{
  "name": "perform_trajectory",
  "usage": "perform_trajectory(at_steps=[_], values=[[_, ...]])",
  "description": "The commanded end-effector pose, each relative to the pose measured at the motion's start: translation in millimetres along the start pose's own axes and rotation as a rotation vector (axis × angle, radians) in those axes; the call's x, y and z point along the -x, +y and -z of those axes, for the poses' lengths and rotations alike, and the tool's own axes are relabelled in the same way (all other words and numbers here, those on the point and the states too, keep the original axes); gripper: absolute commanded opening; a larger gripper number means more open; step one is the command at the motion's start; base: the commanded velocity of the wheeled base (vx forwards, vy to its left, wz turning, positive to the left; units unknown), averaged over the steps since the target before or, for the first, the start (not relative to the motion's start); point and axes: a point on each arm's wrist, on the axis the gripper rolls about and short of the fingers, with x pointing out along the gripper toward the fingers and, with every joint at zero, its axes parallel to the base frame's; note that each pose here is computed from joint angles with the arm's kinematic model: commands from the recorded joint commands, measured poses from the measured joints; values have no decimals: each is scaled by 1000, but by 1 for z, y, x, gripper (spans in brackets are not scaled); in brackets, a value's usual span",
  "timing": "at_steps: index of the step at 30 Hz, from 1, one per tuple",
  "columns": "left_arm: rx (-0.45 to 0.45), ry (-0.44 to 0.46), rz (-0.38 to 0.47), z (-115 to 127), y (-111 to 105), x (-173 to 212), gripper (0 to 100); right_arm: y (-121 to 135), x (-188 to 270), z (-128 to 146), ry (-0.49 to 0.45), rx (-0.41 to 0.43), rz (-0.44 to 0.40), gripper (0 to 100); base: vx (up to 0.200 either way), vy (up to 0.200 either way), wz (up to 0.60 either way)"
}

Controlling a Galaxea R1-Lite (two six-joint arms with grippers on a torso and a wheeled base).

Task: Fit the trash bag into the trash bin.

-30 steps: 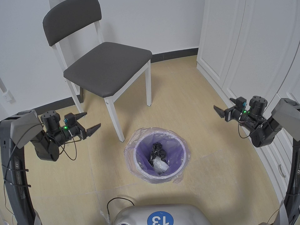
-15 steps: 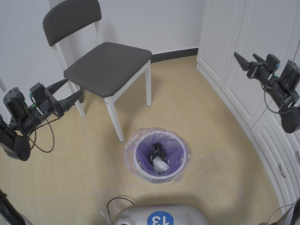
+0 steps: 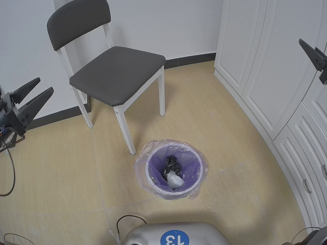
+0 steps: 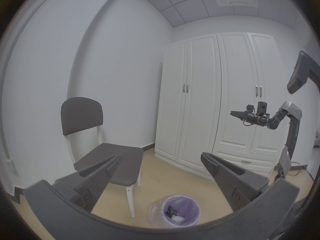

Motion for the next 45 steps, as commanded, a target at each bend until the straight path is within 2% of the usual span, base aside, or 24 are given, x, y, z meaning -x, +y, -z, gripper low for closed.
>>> perform_trajectory(at_steps=[1, 6, 12, 16, 17, 20, 26, 31, 34, 41, 43, 44, 45], values=[[-71, -82, -8, -28, -41, 43, 100, 7, 63, -30, -65, 4, 1, 100, 0, 0, 0], [-84, -90, -23, -36, -67, 71, 100, 12, 117, -49, -71, 4, 2, 100, 0, 0, 0], [-96, -84, -66, -46, -89, 93, 100, 16, 162, -53, -69, 22, 37, 100, 0, 0, 0], [-99, -94, -46, -53, -117, 118, 100, 25, 200, -56, -82, 60, 104, 100, 0, 0, 0], [-101, -96, -47, -54, -118, 119, 100, 25, 201, -56, -82, 61, 104, 100, 0, 0, 0], [-91, -103, -4, -58, -139, 142, 100, 37, 238, -55, -98, 82, 137, 100, 0, 0, 0], [-102, -139, 53, -62, -165, 179, 100, 44, 289, -37, -80, 68, 115, 100, 0, 0, 0], [-127, -170, 63, -59, -182, 200, 100, 44, 295, -32, -72, 38, 191, 100, 0, 0, 0], [-128, -175, 71, -53, -193, 216, 100, 43, 294, -31, -69, 40, 204, 100, 0, 0, 0], [-76, -102, 64, -45, -200, 230, 100, 42, 291, -25, -44, 83, 206, 100, 0, 0, 0], [-69, -97, 121, -36, -195, 241, 100, 40, 287, -18, -24, 95, 198, 100, 0, 0, 0], [-69, -97, 121, -36, -195, 241, 100, 40, 287, -18, -24, 95, 198, 100, 0, 0, 0], [-78, -63, 120, -26, -194, 242, 100, 39, 284, -14, -24, 99, 189, 100, 0, 0, 0]])
